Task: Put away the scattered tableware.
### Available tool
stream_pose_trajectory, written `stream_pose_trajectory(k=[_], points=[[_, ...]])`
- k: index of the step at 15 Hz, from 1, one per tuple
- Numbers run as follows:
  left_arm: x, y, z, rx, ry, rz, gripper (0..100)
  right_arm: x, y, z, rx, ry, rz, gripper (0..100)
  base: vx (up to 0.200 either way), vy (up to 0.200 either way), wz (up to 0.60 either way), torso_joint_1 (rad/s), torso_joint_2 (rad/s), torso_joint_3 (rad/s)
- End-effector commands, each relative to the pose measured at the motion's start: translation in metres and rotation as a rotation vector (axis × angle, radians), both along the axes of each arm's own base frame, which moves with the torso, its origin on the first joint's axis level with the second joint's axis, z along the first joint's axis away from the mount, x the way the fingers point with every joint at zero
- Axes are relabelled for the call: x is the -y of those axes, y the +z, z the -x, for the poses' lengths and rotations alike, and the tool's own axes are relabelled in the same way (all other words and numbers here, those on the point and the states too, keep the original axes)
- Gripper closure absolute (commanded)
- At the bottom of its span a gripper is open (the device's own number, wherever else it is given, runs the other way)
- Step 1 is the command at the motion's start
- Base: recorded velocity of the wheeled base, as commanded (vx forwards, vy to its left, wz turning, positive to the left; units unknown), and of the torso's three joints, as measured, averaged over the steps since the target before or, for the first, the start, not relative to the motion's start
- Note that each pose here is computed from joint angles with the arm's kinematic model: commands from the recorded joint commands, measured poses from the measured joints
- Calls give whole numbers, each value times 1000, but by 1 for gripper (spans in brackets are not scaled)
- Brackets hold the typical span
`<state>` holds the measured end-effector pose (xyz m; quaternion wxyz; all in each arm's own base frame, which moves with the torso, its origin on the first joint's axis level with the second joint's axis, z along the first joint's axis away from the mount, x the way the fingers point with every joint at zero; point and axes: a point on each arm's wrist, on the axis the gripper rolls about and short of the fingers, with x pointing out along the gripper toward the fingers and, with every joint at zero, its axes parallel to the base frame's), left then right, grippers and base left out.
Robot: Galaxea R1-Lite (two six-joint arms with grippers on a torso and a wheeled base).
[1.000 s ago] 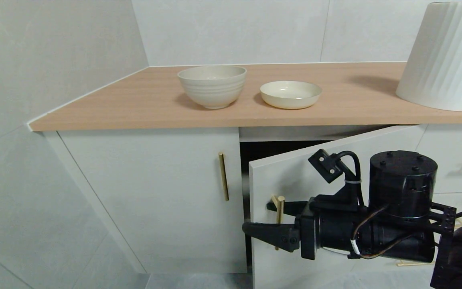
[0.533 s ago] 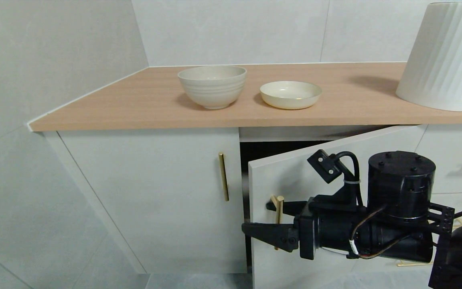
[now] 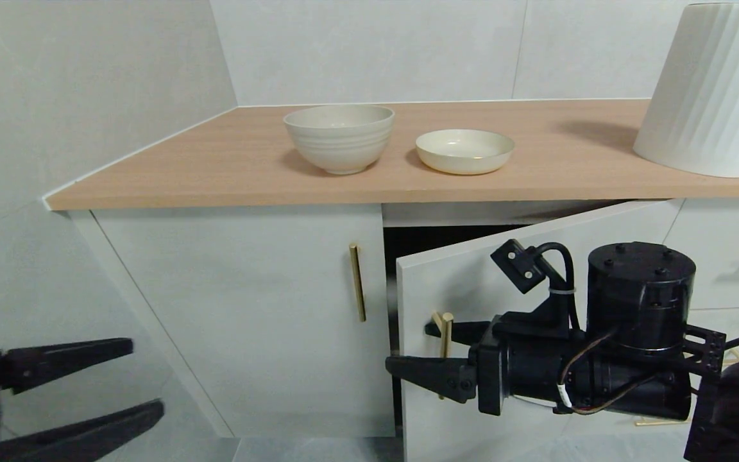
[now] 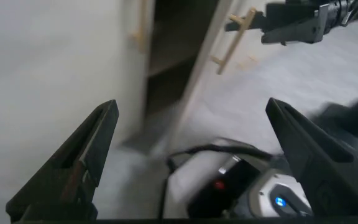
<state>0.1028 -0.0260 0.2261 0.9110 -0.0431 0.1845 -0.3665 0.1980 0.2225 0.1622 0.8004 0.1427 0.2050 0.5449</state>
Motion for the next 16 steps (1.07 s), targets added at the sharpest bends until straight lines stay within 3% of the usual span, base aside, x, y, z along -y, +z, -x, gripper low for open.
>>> stream_pose_trajectory(k=[1,4,6,9,11,12,16], points=[[29,-34,-65,-196,-131,-25,0,-3,-2,2,-5,12,7,0,0,0,0,0,0,0],[49,-66,-84,-285,-189,-29,0,-4,-4,3,-11,15,11,0,0,0,0,0,0,0],[66,-83,-90,-342,-220,10,0,-4,-6,2,-14,15,18,0,0,0,0,0,0,0],[77,-90,-96,-388,-219,62,0,-5,-7,2,-15,15,19,0,0,0,0,0,0,0],[77,-90,-96,-395,-216,67,0,-5,-7,2,-18,15,19,0,0,0,0,0,0,0],[78,-90,-95,-395,-218,67,100,-5,-8,1,-20,15,22,0,0,0,0,0,0,0],[78,-88,-97,-384,-220,71,100,-6,-9,0,-17,15,18,0,0,0,0,0,0,0]])
